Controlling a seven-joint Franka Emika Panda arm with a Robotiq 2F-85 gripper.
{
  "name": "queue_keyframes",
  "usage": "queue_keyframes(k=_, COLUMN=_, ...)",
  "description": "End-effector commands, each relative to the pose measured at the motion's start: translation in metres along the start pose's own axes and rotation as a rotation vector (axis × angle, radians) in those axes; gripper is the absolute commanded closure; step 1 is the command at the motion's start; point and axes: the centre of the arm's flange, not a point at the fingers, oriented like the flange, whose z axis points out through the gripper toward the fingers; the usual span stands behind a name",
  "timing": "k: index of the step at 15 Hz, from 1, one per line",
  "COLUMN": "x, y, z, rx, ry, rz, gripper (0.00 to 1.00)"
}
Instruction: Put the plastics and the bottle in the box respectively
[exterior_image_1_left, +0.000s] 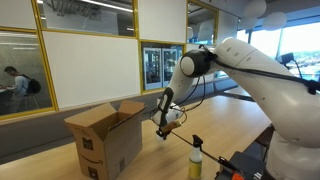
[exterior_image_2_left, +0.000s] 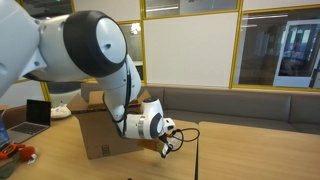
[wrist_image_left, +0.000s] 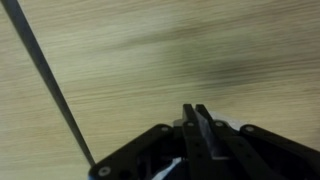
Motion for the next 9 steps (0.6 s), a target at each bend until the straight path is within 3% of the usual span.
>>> queue_keyframes(k=1, x=-0.007, y=-0.003, z=-0.080, rx=-0.025, ry=0.049, rz=0.011, gripper=0.88)
queue_keyframes(k=9, x=-0.001, y=-0.036, z=-0.243, rx=-0.100, ry=0.216, rz=0.000, gripper=0.88)
